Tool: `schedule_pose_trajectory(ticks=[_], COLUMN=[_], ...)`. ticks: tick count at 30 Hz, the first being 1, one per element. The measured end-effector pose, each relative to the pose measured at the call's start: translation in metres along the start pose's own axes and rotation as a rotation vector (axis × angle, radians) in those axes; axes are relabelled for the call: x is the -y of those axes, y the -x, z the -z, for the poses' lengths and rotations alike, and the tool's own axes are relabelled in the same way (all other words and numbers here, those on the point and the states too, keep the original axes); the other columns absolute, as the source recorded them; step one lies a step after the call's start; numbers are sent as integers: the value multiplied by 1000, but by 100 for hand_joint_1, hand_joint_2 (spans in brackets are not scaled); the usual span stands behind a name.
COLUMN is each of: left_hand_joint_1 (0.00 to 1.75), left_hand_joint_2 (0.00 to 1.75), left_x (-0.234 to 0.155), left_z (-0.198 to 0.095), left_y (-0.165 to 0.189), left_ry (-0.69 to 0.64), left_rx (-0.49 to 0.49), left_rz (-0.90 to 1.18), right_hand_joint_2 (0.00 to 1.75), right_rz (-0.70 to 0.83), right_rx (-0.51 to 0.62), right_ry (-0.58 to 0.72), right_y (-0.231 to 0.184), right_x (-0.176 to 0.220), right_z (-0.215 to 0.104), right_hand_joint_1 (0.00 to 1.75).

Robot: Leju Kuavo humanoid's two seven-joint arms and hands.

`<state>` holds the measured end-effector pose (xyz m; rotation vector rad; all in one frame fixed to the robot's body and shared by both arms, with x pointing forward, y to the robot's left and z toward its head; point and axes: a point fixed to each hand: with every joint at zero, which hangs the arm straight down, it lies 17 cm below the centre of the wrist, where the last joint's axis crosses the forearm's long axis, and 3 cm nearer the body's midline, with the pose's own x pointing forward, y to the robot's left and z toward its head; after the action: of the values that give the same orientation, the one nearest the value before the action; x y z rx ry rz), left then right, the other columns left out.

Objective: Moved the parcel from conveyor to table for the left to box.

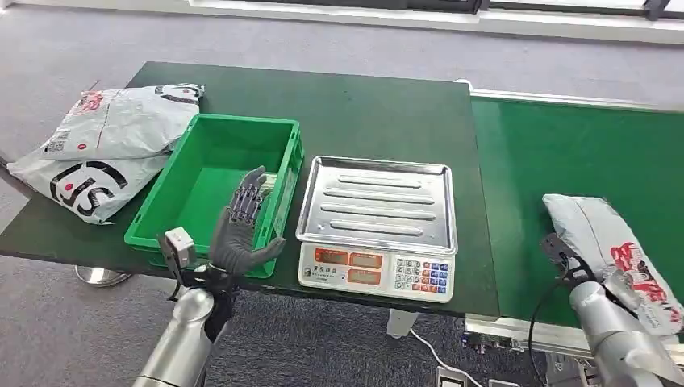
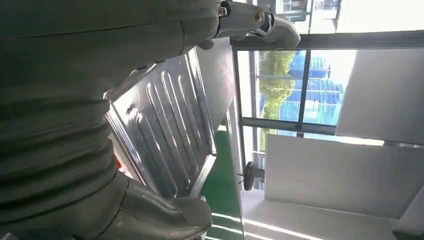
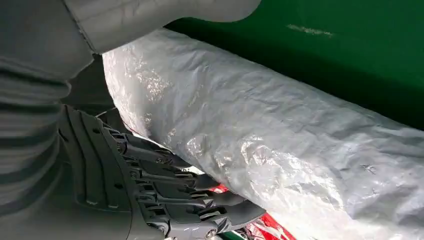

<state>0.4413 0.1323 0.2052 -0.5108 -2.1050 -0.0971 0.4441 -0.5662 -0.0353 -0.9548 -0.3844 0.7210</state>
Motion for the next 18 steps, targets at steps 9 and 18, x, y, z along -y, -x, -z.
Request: schedule_pose_trajectory(ticks=[9,18], left_hand_joint_1=[0,0], left_hand_joint_2=[175,175], left_x=[-1,-1], left_z=[-1,0], left_y=[2,4], left_ry=[-5,-5], left_rx=[-6,-10], left_rz=[2,0], right_hand_joint_2=[175,175], right_rz=[-42,-60], right_rx=[4,25], right_ry=[-77,-123], right_y=[-2,-9], right_x=[-16,-19], right_z=[-4,-6], right_hand_joint_1=[0,175])
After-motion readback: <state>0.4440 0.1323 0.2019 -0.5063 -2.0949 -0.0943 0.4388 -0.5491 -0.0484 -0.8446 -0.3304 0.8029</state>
